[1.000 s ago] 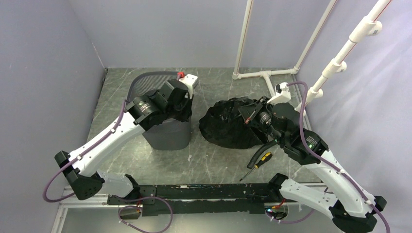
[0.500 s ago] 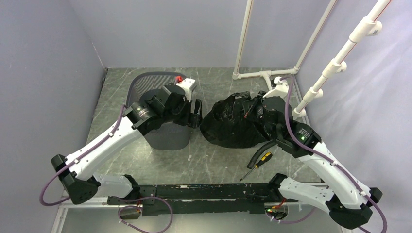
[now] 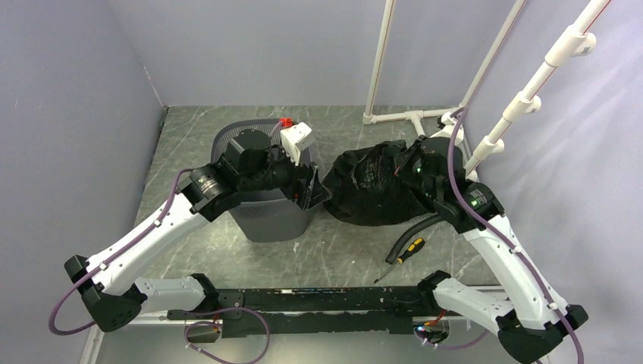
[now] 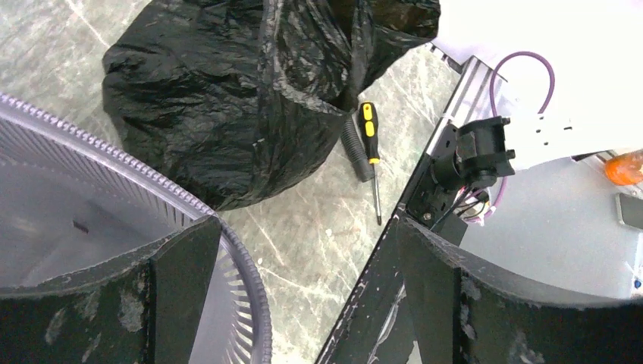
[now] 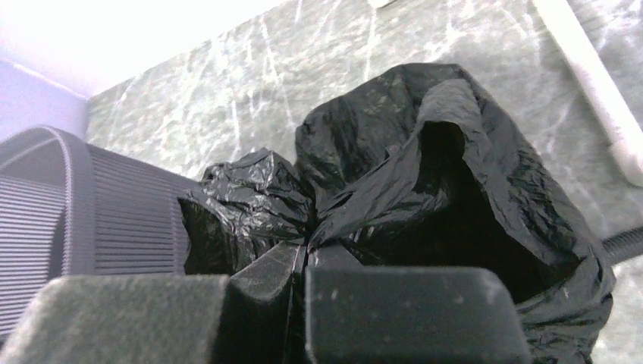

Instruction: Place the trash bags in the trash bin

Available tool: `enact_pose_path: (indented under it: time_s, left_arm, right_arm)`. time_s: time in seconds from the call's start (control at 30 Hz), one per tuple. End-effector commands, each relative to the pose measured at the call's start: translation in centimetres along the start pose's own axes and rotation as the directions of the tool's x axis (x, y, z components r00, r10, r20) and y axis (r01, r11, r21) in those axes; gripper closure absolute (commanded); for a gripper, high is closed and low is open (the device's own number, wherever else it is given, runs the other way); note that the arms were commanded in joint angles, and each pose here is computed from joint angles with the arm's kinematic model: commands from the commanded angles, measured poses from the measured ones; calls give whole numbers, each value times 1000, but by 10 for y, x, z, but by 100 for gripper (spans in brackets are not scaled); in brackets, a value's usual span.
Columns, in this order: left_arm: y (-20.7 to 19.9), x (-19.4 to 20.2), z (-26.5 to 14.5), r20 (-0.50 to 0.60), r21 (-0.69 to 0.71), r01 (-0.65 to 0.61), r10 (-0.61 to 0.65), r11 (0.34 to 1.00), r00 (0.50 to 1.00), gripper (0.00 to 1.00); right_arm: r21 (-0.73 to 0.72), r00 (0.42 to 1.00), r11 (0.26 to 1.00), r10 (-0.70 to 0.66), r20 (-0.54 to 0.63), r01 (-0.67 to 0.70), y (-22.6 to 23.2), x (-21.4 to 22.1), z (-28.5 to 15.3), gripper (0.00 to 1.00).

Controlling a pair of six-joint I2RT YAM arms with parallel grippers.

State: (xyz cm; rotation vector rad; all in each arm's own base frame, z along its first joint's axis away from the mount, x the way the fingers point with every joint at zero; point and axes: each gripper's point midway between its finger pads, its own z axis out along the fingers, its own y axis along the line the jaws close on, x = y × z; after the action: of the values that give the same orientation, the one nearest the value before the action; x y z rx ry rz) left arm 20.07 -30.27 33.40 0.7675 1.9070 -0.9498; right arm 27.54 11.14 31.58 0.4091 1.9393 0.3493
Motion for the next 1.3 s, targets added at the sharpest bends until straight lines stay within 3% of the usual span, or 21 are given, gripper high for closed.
enact_pose_path:
  time_s: [0.0, 0.2, 0.4, 0.5, 0.63, 0.8, 1.07, 1.27]
  left_arm:
    - [-19, 0, 12, 2, 131, -103, 104, 986, 995, 10]
    - [27, 6, 17, -27, -110, -120, 118, 987, 993, 10]
    - [66, 54, 18, -320, -267, -162, 71, 950, 945, 22]
    - [81, 68, 13, -411, -328, -198, 49, 924, 910, 37]
    - [81, 72, 11, -430, -295, -240, 95, 925, 898, 61]
    - [75, 62, 1, -411, -209, -342, 235, 916, 881, 72]
    - [62, 60, -11, -448, -60, -441, 370, 896, 814, 71]
    - [61, 54, -12, -427, -90, -423, 348, 902, 834, 67]
  right_arm:
    - [-247, 996, 967, 40, -84, -60, 32, -13, -2, 100]
    - [-345, 988, 938, -15, -151, -39, 45, -18, -1, 100]
    - [-397, 981, 911, 36, -190, -110, 50, -1, -2, 100]
    - [-400, 980, 908, 46, -193, -122, 50, 0, -2, 100]
    - [-399, 978, 908, 49, -203, -128, 49, 3, 0, 100]
    - [-398, 975, 907, 56, -216, -141, 49, 8, 1, 100]
    - [-400, 974, 903, 74, -216, -157, 48, 9, -1, 100]
    - [-409, 976, 900, 70, -207, -151, 50, 4, -6, 100]
